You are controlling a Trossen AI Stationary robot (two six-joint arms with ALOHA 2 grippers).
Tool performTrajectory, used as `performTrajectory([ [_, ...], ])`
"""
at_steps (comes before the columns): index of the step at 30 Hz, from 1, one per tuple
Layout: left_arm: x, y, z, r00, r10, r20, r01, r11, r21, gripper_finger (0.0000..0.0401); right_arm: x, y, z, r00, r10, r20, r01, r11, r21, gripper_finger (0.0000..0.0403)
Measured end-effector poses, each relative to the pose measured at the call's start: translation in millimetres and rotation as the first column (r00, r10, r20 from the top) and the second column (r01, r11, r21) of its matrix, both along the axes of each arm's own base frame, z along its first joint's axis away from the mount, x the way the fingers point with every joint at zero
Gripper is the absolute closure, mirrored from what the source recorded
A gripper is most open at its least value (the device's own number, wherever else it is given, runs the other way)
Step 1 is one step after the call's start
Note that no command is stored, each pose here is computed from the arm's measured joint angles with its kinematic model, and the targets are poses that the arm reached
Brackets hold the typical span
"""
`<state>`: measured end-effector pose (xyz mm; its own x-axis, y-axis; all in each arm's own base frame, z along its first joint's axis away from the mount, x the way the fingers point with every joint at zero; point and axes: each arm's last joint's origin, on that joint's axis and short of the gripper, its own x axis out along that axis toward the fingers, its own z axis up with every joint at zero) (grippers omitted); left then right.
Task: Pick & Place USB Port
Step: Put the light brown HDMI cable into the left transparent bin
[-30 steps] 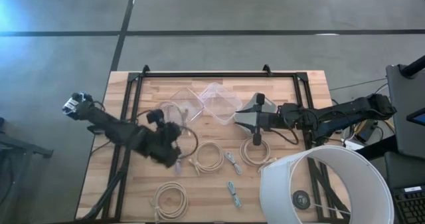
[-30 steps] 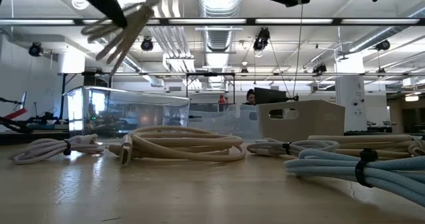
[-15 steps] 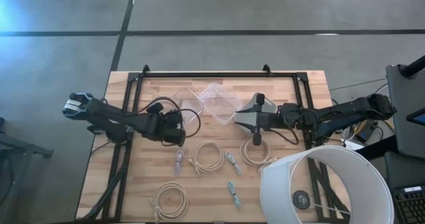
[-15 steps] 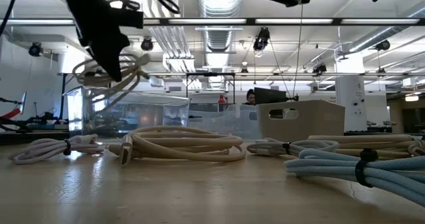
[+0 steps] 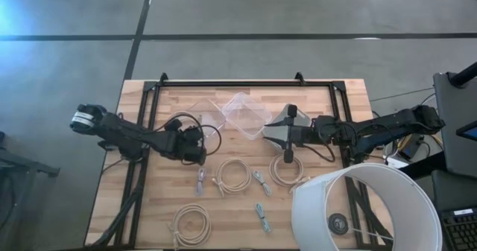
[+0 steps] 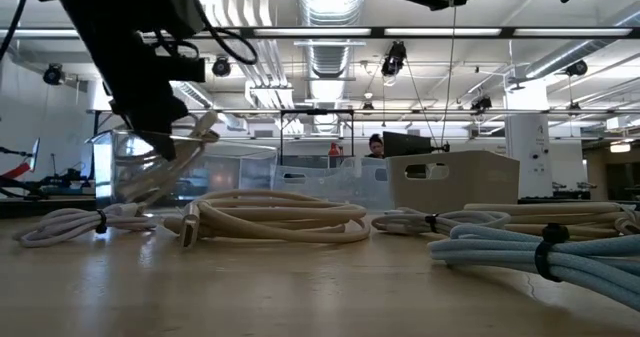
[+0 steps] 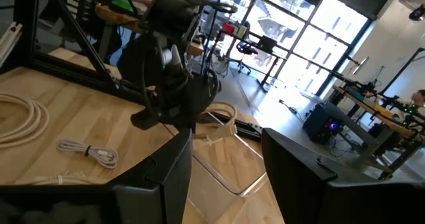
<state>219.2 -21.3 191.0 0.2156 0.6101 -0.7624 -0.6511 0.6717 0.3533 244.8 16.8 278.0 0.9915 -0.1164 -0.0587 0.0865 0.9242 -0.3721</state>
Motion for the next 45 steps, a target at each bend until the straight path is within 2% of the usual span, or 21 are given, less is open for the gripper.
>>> performTrajectory([
  [8,3,6,2,1.0,-0.003,-0.004,0.003,1.0,0.02,0.0286,0,0,0,1.0,-0.001,0.0,0.001,1.0,0.0,0.0225],
  [17,16,5,32,0.997,-0.077,-0.008,0.077,0.995,0.069,0.0238,0,0,0,1.0,0.0,0.0,0.0,1.0,0.001,0.0225],
  [25,20,4,43,0.995,-0.097,-0.003,0.097,0.992,0.075,0.0227,0,0,0,1.0,0.0,0.0,0.0,1.0,0.003,0.0225],
  [29,26,5,37,0.993,-0.087,0.085,0.079,0.992,0.095,0.0232,0,0,0,1.0,0.0,0.0,0.0,1.0,0.002,0.0225],
  [32,27,6,27,0.994,-0.086,0.068,0.079,0.992,0.097,0.0236,0,0,0,1.0,0.0,-0.001,0.0,1.0,0.002,0.0225],
  [41,19,31,4,0.999,0.039,0.038,-0.043,0.994,0.097,0.0236,0,0,0,1.0,0.0,-0.001,0.0,1.0,0.0,0.0225],
  [45,18,40,4,0.997,0.066,0.034,-0.068,0.997,0.047,0.0236,0,0,0,1.0,0.0,-0.001,0.0,1.0,-0.001,0.0225],
])
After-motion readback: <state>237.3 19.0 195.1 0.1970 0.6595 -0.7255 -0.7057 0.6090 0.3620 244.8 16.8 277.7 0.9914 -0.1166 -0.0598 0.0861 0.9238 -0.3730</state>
